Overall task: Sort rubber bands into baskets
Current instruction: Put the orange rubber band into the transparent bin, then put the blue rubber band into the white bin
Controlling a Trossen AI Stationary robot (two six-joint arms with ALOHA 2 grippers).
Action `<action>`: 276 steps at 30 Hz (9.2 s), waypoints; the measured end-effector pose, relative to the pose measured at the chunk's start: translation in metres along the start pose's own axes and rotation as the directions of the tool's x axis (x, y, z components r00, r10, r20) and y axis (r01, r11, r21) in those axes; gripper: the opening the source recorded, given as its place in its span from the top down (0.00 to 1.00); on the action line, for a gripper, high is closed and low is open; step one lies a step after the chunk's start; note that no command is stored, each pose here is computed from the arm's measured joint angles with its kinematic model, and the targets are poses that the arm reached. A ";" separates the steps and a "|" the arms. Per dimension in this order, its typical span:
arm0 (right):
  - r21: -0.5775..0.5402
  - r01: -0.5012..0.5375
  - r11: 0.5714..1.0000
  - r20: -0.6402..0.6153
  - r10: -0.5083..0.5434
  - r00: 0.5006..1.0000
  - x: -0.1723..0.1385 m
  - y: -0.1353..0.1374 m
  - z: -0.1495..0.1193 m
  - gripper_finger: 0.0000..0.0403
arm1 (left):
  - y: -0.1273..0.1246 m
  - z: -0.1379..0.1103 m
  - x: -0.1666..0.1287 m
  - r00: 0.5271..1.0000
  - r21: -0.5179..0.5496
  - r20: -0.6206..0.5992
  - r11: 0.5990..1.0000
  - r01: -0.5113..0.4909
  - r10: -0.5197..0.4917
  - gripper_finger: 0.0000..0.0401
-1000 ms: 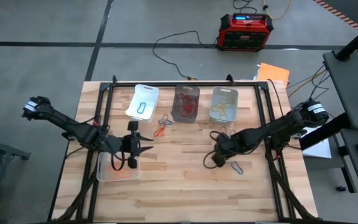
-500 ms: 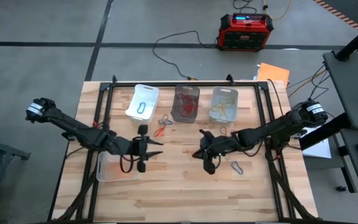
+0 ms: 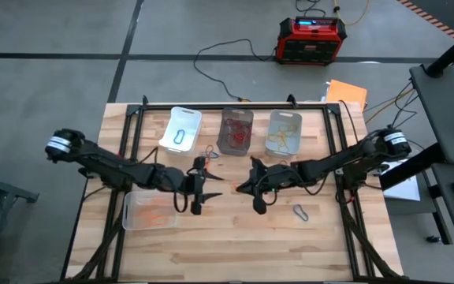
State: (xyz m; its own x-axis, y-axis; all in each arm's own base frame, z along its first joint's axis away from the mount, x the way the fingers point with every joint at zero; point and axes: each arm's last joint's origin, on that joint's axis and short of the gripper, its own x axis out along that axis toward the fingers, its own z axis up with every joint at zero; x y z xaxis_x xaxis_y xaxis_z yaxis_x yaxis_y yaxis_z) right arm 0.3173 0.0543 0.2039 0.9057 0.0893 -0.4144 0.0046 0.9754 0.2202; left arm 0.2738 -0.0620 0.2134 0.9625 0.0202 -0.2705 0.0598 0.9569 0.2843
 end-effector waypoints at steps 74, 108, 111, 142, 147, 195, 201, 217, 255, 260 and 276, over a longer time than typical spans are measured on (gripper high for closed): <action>0.036 0.211 0.977 -0.022 -0.210 0.977 0.003 -0.017 -0.005 0.60 | 0.004 0.036 -0.136 0.682 -0.413 -0.605 0.894 0.173 -0.411 1.00; 0.026 0.211 0.977 -0.027 -0.210 0.977 0.003 -0.017 -0.006 0.57 | -0.017 -0.040 -0.125 0.494 -0.513 -0.764 0.855 -0.076 -0.415 0.85; 0.026 0.211 0.977 -0.027 -0.210 0.977 0.003 -0.017 -0.006 0.57 | -0.017 -0.037 -0.124 0.503 -0.513 -0.760 0.855 -0.076 -0.411 0.79; 0.187 0.412 0.892 -0.442 -0.298 0.846 -0.013 -0.012 0.001 0.56 | 0.007 0.036 -0.112 0.867 0.066 -0.495 0.997 -0.028 0.057 0.66; 0.183 0.594 0.784 -0.742 -0.286 0.606 -0.039 0.008 -0.002 0.59 | 0.006 0.038 -0.108 0.892 0.109 -0.446 0.994 -0.027 0.073 0.66; 0.231 0.694 0.682 -0.858 -0.193 0.475 -0.060 0.037 -0.114 0.86 | 0.007 0.040 -0.105 0.904 0.082 -0.410 0.992 -0.097 0.122 0.66; 0.231 0.596 0.769 -0.777 -0.223 0.589 -0.051 0.046 -0.095 0.97 | 0.005 0.039 -0.101 0.922 0.067 -0.369 0.993 -0.101 0.119 0.66; 0.014 0.219 0.976 -0.084 -0.217 0.973 -0.004 0.046 -0.004 0.98 | -0.008 0.023 -0.083 0.992 -0.017 -0.106 0.997 -0.075 0.072 0.66; -0.413 0.089 0.906 0.407 0.096 0.909 -0.003 0.022 0.063 0.98 | -0.017 0.007 0.000 0.966 -0.153 0.257 0.988 0.031 0.010 0.66; -0.415 0.089 0.905 0.400 0.094 0.912 -0.003 0.022 0.062 0.98 | -0.017 0.008 0.008 0.966 -0.151 0.258 0.988 0.027 0.013 0.66; -0.337 0.049 0.940 0.388 0.091 0.917 -0.002 0.021 0.061 0.89 | -0.015 0.007 0.007 0.968 -0.130 0.250 0.992 -0.001 0.034 1.00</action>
State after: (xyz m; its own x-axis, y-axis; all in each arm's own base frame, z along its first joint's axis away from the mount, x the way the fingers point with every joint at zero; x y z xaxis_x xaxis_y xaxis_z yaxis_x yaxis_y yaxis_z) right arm 0.3414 0.0625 0.2632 0.9955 0.0925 -0.0179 -0.0940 0.9894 -0.1108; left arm 0.2816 -0.0784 0.2138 0.9996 -0.0201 -0.0220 0.0235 0.9864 0.1627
